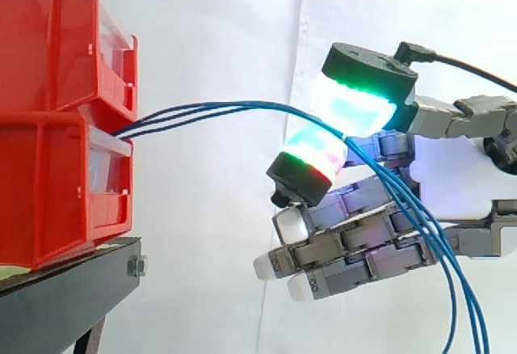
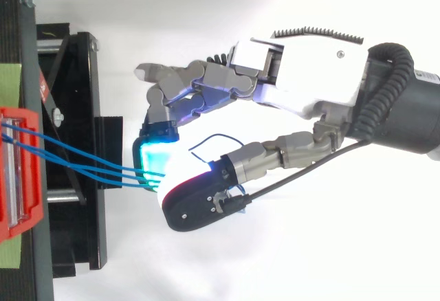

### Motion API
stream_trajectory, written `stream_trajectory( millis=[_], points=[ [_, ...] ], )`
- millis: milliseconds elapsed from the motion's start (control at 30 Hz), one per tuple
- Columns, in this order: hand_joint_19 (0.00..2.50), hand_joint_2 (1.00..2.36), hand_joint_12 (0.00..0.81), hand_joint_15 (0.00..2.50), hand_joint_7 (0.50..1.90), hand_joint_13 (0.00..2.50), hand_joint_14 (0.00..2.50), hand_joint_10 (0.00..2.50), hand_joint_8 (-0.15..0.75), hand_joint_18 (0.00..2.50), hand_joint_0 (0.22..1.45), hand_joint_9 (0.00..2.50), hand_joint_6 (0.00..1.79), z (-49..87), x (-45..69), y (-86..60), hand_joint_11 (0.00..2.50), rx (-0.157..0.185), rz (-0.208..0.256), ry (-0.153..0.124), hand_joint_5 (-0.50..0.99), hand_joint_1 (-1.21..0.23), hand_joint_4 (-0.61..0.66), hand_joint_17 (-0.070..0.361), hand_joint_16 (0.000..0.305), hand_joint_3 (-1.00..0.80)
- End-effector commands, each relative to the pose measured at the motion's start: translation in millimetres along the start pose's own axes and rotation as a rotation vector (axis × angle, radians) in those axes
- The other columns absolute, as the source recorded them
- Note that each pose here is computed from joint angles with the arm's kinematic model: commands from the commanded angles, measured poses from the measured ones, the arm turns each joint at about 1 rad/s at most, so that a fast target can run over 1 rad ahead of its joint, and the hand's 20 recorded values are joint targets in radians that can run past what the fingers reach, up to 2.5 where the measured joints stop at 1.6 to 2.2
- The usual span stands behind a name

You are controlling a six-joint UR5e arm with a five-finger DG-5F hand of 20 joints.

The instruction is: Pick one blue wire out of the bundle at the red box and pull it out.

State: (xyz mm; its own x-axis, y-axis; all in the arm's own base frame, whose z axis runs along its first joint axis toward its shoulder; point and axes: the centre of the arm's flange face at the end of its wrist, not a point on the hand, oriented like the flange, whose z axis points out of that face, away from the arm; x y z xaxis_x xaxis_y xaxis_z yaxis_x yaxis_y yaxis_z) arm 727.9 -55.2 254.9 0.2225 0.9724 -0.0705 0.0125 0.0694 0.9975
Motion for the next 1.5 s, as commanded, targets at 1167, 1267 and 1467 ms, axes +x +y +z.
stream_trajectory(
  millis=[1167,1267,1467],
  points=[
    [0.19,1.0,0.342,0.01,1.17,0.0,0.0,0.03,0.247,0.0,0.65,0.69,0.9,0.0,-2.2,-0.8,1.11,0.004,-0.002,0.013,-0.24,-0.74,-0.07,0.114,0.051,-0.47],
    [0.21,1.0,0.347,0.01,1.16,0.0,0.0,0.03,0.249,0.0,0.56,0.71,0.89,0.4,-2.3,-0.1,1.05,0.002,-0.002,0.012,-0.22,-0.61,-0.04,0.115,0.051,-0.5],
    [0.22,1.0,0.362,0.02,1.11,0.0,0.0,0.03,0.276,0.0,0.47,0.73,0.89,0.0,-1.2,-0.5,0.99,0.002,-0.002,0.013,-0.2,-0.53,0.02,0.121,0.054,-0.5]
  ],
)
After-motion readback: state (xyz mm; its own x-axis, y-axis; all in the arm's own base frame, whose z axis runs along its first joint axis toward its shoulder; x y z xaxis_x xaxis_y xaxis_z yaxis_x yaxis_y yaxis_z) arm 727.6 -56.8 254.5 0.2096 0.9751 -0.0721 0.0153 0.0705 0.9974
